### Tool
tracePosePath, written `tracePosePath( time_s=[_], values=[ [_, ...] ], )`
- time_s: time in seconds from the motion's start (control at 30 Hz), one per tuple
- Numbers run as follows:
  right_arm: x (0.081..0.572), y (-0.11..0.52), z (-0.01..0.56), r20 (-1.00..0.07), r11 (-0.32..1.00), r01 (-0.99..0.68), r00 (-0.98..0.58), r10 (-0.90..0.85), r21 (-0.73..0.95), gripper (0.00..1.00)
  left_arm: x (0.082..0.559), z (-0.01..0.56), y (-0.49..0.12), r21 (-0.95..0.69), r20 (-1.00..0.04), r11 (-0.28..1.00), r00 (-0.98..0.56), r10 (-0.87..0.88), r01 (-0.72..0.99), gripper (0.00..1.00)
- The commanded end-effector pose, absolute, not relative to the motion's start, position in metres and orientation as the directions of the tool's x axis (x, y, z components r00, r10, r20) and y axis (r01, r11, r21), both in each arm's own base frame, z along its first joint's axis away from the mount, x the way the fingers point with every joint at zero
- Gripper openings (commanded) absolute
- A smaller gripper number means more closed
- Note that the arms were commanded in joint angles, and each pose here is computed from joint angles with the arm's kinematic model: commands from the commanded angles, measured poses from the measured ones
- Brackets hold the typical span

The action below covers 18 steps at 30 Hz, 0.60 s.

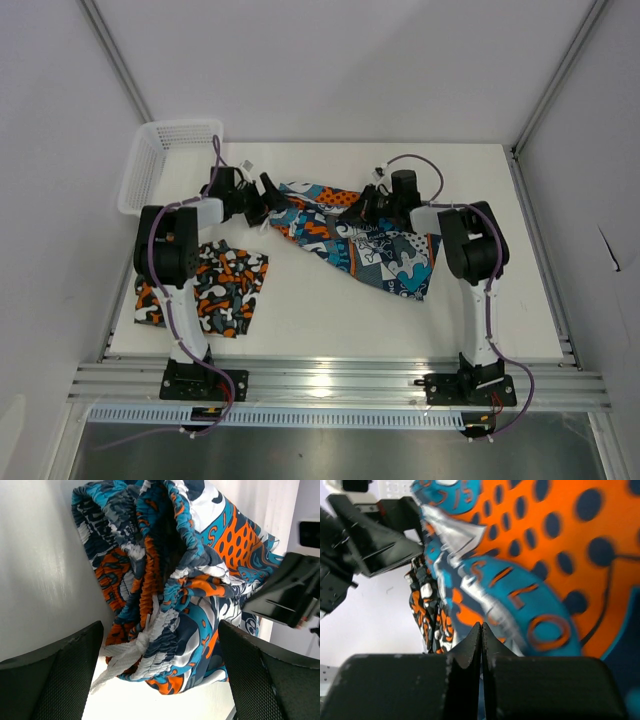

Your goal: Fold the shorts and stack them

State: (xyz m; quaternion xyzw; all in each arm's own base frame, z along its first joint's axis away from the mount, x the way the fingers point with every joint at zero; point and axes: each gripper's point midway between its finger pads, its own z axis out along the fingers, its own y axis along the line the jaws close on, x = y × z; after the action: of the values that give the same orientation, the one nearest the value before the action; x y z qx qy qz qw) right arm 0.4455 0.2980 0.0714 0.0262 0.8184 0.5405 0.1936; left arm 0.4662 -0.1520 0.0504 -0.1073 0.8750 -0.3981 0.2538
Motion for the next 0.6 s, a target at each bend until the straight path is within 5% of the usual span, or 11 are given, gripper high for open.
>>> tracePosePath(
  time_s=[0.0,0.33,0.57],
  values=[
    [0.465,0.316,0.087,-0.334,0.342,-0.239,-0.908,0.252,0.909,0.0,0.475,0.046,-0.153,-0.725,-0.392,0.687,-0.843,-0.368,0.037,0.97],
    [0.516,0.319,0.06,-0.391,0.449,-0.223,-0.86,0.329,0.865,0.0,0.479,0.04,-0.153,-0.715,-0.403,0.697,-0.844,-0.354,0.049,0.75],
    [0.55,0.313,0.044,-0.444,0.53,-0.215,-0.823,0.354,0.82,0.0,0.481,0.038,-0.152,-0.711,-0.408,0.701,-0.843,-0.351,0.052,0.44]
  ],
)
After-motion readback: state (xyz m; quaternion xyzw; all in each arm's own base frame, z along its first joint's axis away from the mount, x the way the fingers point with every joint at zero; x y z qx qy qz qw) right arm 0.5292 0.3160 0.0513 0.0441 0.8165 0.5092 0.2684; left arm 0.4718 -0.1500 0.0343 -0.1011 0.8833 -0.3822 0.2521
